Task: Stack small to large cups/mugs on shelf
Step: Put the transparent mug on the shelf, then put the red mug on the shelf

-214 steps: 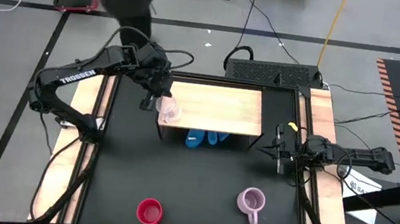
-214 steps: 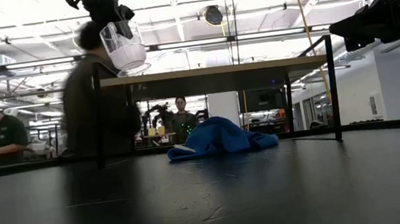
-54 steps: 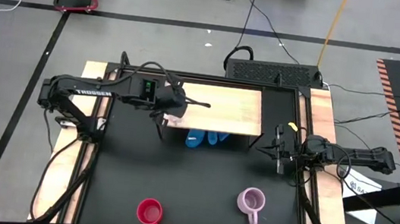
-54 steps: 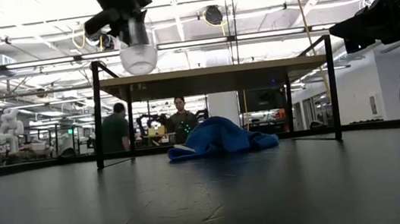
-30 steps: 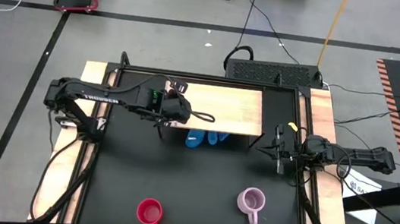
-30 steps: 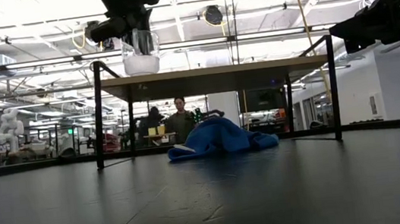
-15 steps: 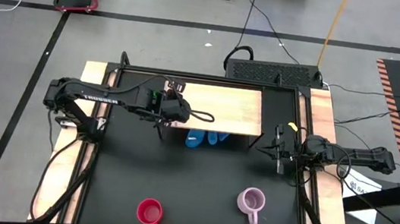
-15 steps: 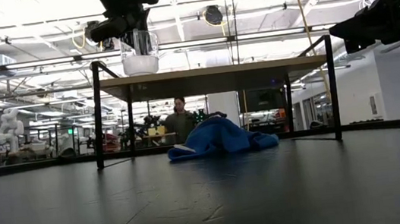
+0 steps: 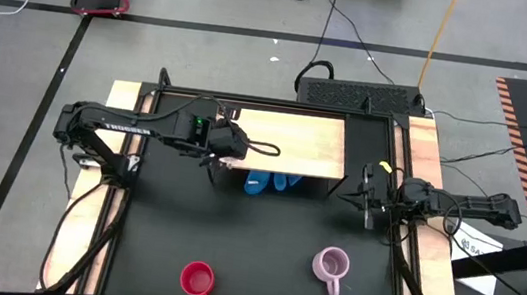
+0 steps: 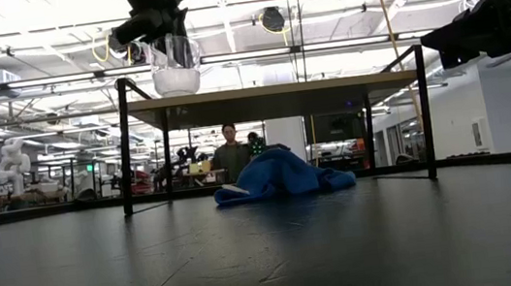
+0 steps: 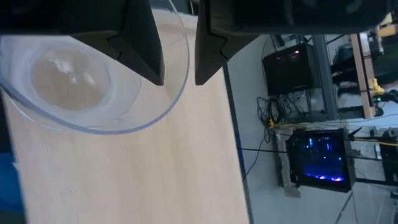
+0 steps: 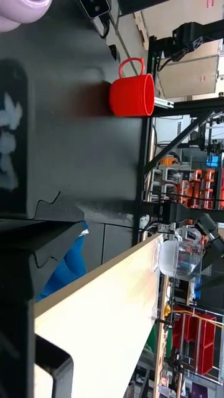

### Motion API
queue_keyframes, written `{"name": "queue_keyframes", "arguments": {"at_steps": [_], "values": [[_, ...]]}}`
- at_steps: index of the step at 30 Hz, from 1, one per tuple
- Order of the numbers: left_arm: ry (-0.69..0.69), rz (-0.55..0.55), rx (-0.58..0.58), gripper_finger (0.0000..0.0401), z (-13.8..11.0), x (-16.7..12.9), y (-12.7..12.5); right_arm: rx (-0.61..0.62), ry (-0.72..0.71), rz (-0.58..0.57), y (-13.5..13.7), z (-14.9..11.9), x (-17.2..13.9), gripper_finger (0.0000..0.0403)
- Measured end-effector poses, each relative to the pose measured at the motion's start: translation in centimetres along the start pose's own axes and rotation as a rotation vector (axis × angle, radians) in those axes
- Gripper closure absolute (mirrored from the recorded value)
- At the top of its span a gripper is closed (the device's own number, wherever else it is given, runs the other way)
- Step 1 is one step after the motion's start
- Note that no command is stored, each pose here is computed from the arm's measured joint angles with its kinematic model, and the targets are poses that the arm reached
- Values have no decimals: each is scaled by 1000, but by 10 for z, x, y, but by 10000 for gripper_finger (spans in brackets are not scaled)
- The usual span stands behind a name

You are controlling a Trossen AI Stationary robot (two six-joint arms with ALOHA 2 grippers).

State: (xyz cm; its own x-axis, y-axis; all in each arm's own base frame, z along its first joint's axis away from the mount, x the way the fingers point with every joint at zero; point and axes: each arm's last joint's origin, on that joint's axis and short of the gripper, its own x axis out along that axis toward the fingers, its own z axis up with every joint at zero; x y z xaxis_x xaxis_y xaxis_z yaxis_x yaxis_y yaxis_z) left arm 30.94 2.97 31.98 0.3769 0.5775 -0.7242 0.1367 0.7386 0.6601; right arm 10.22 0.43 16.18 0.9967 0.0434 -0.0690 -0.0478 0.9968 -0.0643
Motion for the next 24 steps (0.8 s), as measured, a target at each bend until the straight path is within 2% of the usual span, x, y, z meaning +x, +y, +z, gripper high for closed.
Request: {"name": "queue_keyframes", "arguments": {"at_steps": [12, 24], "values": [[-1, 23, -29, 308, -3, 5, 10, 1, 39, 5, 0, -3, 2, 403], [-105, 76, -74, 308, -11, -27, 21, 0, 41, 5, 0, -3, 3, 403]]}}
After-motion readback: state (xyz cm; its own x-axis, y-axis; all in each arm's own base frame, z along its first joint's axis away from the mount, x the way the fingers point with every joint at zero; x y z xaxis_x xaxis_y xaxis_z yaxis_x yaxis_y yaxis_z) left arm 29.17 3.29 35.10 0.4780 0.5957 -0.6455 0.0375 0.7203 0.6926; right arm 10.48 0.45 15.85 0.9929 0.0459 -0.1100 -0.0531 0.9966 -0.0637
